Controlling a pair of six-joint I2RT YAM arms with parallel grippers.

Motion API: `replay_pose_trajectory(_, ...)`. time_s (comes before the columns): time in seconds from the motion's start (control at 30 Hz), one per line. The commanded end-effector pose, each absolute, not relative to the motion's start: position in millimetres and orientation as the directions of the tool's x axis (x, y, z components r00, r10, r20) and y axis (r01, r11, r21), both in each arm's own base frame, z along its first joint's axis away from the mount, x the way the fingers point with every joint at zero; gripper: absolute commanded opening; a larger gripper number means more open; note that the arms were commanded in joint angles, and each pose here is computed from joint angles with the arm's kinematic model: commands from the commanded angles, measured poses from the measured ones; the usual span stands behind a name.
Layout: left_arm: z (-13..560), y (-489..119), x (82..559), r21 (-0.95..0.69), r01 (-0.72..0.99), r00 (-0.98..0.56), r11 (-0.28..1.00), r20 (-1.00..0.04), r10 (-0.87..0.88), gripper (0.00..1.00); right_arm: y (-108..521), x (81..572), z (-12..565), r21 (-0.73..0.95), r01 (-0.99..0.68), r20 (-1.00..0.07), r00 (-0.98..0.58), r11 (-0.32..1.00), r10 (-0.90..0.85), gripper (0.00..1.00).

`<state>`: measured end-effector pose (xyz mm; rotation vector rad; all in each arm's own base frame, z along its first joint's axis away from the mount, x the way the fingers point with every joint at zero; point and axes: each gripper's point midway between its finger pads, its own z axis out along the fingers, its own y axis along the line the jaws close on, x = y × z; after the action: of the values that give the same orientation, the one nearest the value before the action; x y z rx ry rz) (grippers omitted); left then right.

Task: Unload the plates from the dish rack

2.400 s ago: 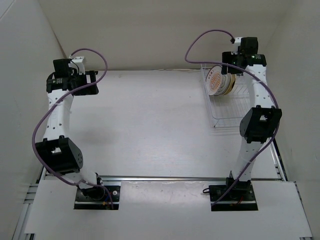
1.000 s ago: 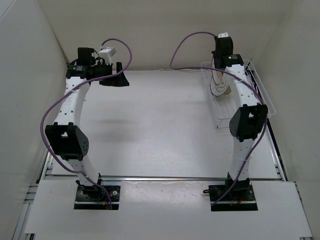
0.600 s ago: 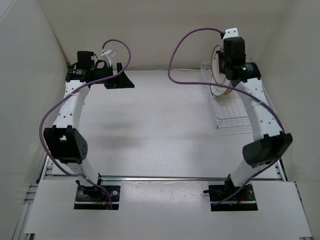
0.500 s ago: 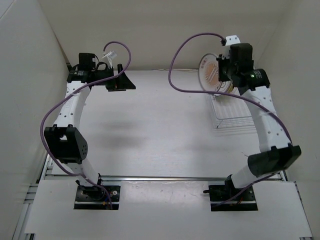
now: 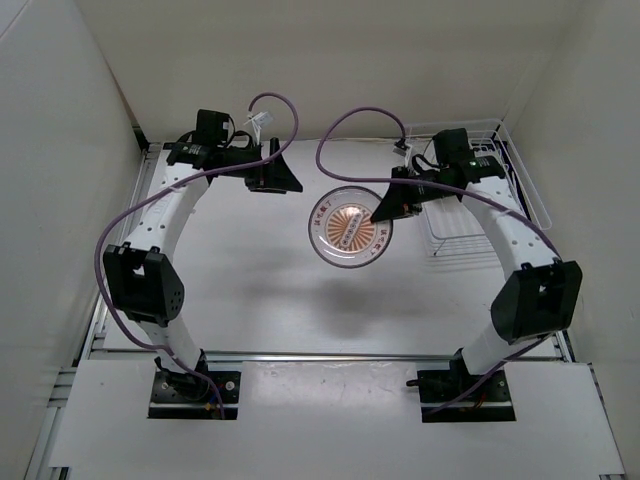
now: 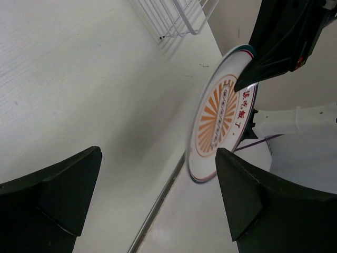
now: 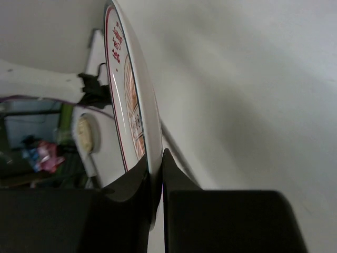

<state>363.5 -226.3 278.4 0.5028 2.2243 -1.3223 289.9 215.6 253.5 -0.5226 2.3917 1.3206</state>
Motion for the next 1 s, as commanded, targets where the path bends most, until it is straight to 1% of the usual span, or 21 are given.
replay_pose_trajectory(0.0,295,-226,361,-0.705,0.582,-0.786,0.405,-0.616,0.055,1.00,238,274,308,0.820,-0.546,-0.524,-0.836,0.169,-0.162,0.00)
replay_pose_trajectory(0.07,289,-227,355,-0.729,0.566,-0.804,0.385,-0.592,0.062,1.00,241,282,306,0.845,-0.514,-0.492,-0.855,0.148,-0.163,0.00)
replay_pose_trajectory(0.1,289,-227,355,-0.729,0.566,-0.804,0.385,-0.591,0.062,1.00,242,287,310,0.837,-0.531,-0.510,-0.845,0.135,-0.162,0.00)
replay_pose_trajectory(0.2,282,-227,351,-0.744,0.550,-0.818,0.379,-0.571,0.067,1.00,246,300,305,0.847,-0.514,-0.493,-0.855,0.138,-0.158,0.00)
replay_pose_trajectory(0.27,283,-229,347,-0.759,0.548,-0.824,0.351,-0.562,0.073,1.00,248,307,304,0.851,-0.509,-0.489,-0.858,0.130,-0.158,0.00)
replay_pose_trajectory(0.3,279,-229,348,-0.764,0.540,-0.830,0.352,-0.553,0.074,0.95,249,310,304,0.846,-0.517,-0.497,-0.853,0.128,-0.157,0.00)
replay_pose_trajectory(0.37,276,-230,349,-0.773,0.534,-0.836,0.344,-0.543,0.077,0.89,251,318,303,0.848,-0.514,-0.495,-0.855,0.128,-0.154,0.00)
replay_pose_trajectory(0.4,277,-231,347,-0.776,0.535,-0.836,0.333,-0.542,0.079,0.88,251,322,304,0.844,-0.519,-0.501,-0.853,0.136,-0.150,0.00)
replay_pose_trajectory(0.63,275,-234,347,-0.802,0.523,-0.849,0.289,-0.521,0.090,0.88,255,340,291,0.852,-0.502,-0.483,-0.863,0.148,-0.148,0.00)
replay_pose_trajectory(0.67,275,-239,344,-0.802,0.527,-0.847,0.282,-0.521,0.102,0.84,256,342,295,0.842,-0.521,-0.502,-0.852,0.144,-0.146,0.00)
replay_pose_trajectory(0.73,277,-243,340,-0.805,0.531,-0.846,0.266,-0.521,0.113,0.78,260,347,289,0.851,-0.503,-0.483,-0.862,0.152,-0.151,0.00)
replay_pose_trajectory(0.77,273,-247,339,-0.809,0.527,-0.849,0.261,-0.513,0.124,0.76,264,346,294,0.839,-0.525,-0.504,-0.849,0.142,-0.158,0.00)
replay_pose_trajectory(0.8,273,-247,339,-0.809,0.527,-0.849,0.261,-0.513,0.124,0.72,265,349,291,0.842,-0.520,-0.499,-0.852,0.143,-0.158,0.00)
replay_pose_trajectory(0.83,273,-247,339,-0.809,0.527,-0.849,0.261,-0.513,0.124,0.63,270,349,288,0.844,-0.519,-0.497,-0.852,0.138,-0.168,0.00)
replay_pose_trajectory(0.87,273,-250,336,-0.809,0.529,-0.848,0.256,-0.513,0.132,0.60,270,350,292,0.837,-0.530,-0.508,-0.845,0.135,-0.166,0.00)
replay_pose_trajectory(0.9,270,-251,338,-0.813,0.522,-0.853,0.258,-0.505,0.133,0.58,271,352,288,0.847,-0.513,-0.490,-0.855,0.139,-0.167,0.00)
replay_pose_trajectory(0.97,273,-251,339,-0.809,0.529,-0.848,0.256,-0.513,0.132,0.53,275,354,287,0.840,-0.523,-0.500,-0.849,0.142,-0.171,0.00)
